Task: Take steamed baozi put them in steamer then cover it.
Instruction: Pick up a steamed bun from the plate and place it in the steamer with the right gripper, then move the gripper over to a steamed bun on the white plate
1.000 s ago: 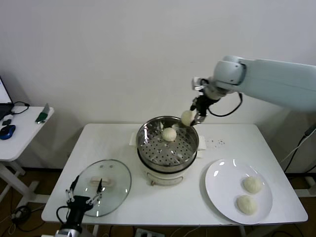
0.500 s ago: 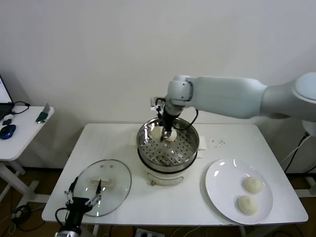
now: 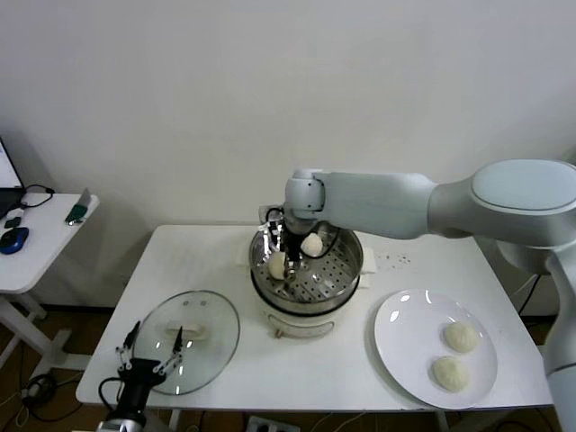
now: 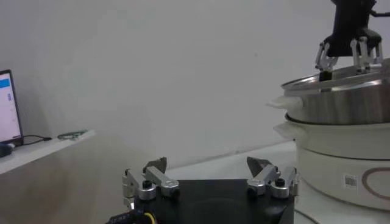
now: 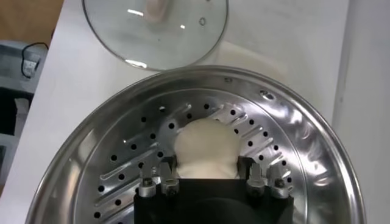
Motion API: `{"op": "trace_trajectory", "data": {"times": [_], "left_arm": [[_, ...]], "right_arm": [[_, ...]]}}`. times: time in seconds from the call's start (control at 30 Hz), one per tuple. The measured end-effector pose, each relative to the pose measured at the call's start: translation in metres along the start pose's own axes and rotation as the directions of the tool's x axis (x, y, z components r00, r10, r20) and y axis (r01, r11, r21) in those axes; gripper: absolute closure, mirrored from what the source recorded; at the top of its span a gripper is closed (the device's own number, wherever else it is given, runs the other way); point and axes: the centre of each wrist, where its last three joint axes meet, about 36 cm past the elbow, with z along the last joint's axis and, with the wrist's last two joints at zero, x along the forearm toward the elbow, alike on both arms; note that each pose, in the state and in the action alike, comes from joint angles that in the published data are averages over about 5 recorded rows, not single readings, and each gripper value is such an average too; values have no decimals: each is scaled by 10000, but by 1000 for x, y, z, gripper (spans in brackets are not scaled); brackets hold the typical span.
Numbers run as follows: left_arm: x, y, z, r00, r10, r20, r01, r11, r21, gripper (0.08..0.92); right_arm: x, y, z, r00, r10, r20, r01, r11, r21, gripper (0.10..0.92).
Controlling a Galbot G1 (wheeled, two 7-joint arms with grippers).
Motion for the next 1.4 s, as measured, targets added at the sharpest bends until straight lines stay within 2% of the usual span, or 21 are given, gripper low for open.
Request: {"op": "trace_trajectory", "data": {"times": [0.13, 0.23, 0.5, 0.83, 0.97, 1.1, 1.4], "left_arm": [[1, 1, 2, 10000, 18, -44, -19, 10000, -36, 177], [2, 2, 4, 10000, 23, -67, -24, 10000, -67, 177], [2, 4, 4, 10000, -3, -57, 3, 10000, -96, 177], [4, 7, 7, 9999, -57, -129, 54, 9998, -177, 177], [6, 10, 8, 9998, -133, -178, 129, 9997, -229, 177], [6, 13, 7, 9996, -226, -167, 222, 9994, -252, 177], [2, 19, 1, 9993, -357, -102, 353, 9988, -346, 177]], "right_arm": [[-6, 1, 0, 10000, 19, -15, -19, 10000, -22, 234], [-5, 1, 0, 10000, 24, 39, -24, 10000, -57, 205], [18, 0, 11, 9998, 139, 170, -138, 9999, -46, 199], [94, 11, 71, 9981, 545, 278, -545, 9985, 6, 200], [120, 28, 108, 9976, 634, 273, -634, 9980, -4, 200], [128, 57, 152, 9985, 536, 133, -534, 9985, -140, 200], [101, 134, 247, 9999, -6, -120, -3, 9972, -753, 200]]}}
